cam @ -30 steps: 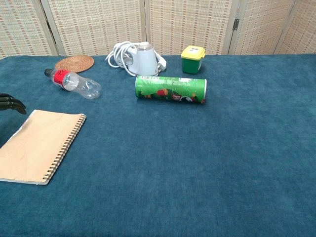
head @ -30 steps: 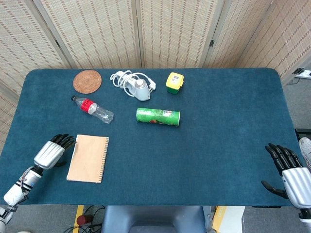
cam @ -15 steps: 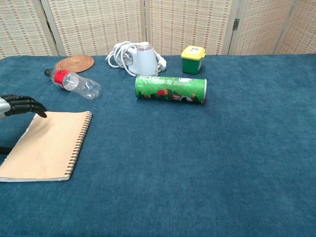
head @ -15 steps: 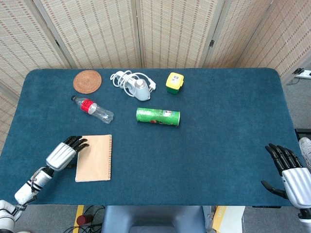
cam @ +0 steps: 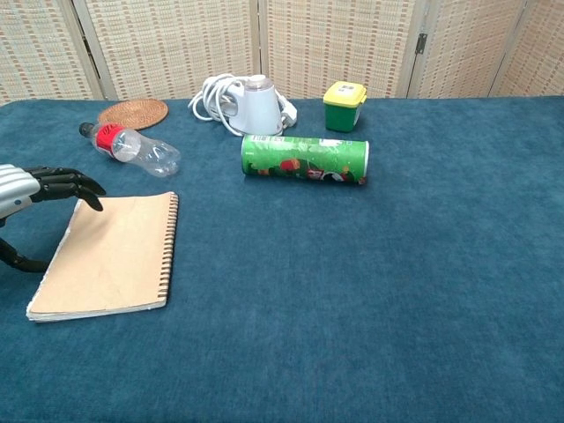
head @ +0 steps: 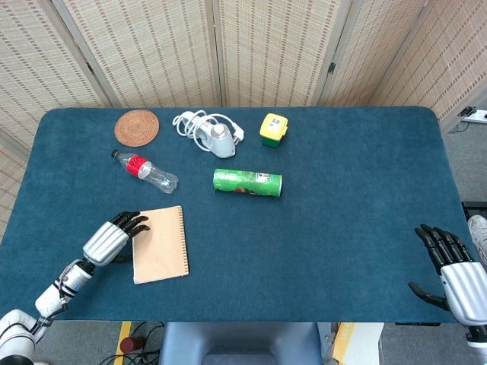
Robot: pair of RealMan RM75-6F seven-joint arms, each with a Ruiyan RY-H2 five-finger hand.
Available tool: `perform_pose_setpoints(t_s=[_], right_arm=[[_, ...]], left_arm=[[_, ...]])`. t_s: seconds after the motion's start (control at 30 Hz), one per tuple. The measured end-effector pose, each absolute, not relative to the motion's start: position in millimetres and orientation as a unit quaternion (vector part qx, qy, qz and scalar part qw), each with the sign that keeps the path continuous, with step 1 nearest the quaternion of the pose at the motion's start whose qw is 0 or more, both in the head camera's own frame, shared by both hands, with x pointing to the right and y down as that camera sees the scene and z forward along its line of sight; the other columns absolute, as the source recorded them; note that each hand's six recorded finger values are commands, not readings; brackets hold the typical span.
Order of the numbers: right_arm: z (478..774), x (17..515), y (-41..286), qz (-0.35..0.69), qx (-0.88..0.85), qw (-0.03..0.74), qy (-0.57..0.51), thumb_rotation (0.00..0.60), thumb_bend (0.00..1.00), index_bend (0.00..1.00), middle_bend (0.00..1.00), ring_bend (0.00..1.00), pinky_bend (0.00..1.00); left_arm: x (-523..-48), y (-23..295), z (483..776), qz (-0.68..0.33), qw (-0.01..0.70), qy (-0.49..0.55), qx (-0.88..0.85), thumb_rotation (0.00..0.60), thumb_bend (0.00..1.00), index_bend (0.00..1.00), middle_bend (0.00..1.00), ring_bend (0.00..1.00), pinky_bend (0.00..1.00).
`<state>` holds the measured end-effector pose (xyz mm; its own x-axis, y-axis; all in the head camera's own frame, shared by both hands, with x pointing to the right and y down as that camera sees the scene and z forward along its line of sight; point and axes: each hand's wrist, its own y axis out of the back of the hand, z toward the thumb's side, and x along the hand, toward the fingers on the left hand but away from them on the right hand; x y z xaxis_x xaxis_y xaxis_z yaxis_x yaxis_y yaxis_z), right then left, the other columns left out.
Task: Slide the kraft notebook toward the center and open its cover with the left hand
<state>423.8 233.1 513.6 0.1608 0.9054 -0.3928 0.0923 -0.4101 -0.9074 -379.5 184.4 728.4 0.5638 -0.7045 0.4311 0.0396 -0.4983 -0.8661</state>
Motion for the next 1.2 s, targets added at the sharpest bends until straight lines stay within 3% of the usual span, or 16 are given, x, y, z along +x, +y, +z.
perform_pose_setpoints(t_s=[0.33,0.83,1.0,1.2], right_arm=[[513,424,233,0.523,-0.655,0.388,-0.382,0.600,0.20,0.00,0.10,0.07,0.11],[511,428,235,0.524,-0.652,0.386,-0.389,0.600,0.20,0.00,0.10,0.07,0.11],[512,430,235,0.524,-0.652,0.384,-0.390,0.600,0.20,0.00,0.10,0.07,0.11],[512,431,235,0.521,-0.654,0.384,-0.392,0.600,0.20,0.00,0.10,0.07,0.11]], left_arm=[[-367,184,734,-0.404,0.438,0.233,-0.768,0.600,0.33,0.32,0.21,0.16,0.22],[-340,178,734,-0.368,0.423,0.257,-0.787,0.600,0.47,0.37,0.21,0.16,0.22],[-322,177,732,-0.342,0.419,0.263,-0.799,0.600,0.56,0.43,0.21,0.16,0.22],[-308,176,731,-0.320,0.403,0.278,-0.811,0.600,0.67,0.60,0.21,0.16,0.22]])
